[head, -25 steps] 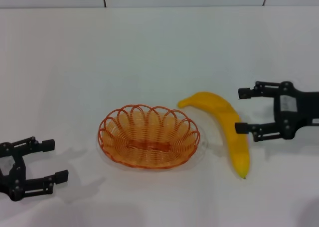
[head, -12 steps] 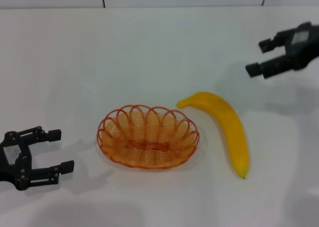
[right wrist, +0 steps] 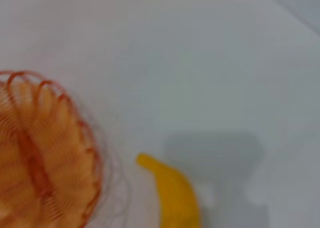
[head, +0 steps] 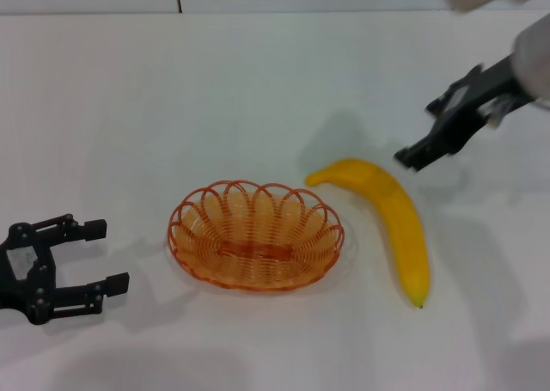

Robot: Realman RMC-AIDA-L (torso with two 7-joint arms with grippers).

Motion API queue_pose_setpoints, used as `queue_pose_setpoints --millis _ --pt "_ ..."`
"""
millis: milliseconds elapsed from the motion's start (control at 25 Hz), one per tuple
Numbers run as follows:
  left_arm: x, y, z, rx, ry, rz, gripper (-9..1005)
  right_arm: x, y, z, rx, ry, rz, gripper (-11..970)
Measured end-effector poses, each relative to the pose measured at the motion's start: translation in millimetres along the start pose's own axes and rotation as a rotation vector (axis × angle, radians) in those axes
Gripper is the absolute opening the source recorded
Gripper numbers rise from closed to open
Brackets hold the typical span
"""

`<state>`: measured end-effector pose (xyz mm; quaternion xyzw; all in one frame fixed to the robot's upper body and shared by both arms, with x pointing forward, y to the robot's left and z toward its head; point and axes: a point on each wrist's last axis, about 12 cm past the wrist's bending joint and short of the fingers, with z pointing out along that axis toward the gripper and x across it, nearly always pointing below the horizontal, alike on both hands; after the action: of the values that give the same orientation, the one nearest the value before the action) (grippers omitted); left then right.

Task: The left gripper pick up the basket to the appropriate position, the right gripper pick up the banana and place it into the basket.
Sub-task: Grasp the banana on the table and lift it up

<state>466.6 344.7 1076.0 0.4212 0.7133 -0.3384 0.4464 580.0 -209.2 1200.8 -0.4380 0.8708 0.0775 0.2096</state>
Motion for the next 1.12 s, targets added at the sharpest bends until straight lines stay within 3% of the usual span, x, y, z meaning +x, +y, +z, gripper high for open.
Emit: queue_pose_setpoints --millis 240,760,1120 --pt "-0.3 0.2 0.7 0.001 -0.002 0.001 841 -3.3 15.8 28.6 -0.021 0.045 -0.012 715" --pt "0.4 -0.1 4.7 0.014 -0.009 -0.011 841 7.0 4.4 63.5 -0.054 0.045 0.134 709" --pt "0.7 -0.1 4.2 0.014 -0.007 -0.014 841 10.1 4.7 69.7 -0.073 0.044 0.158 704"
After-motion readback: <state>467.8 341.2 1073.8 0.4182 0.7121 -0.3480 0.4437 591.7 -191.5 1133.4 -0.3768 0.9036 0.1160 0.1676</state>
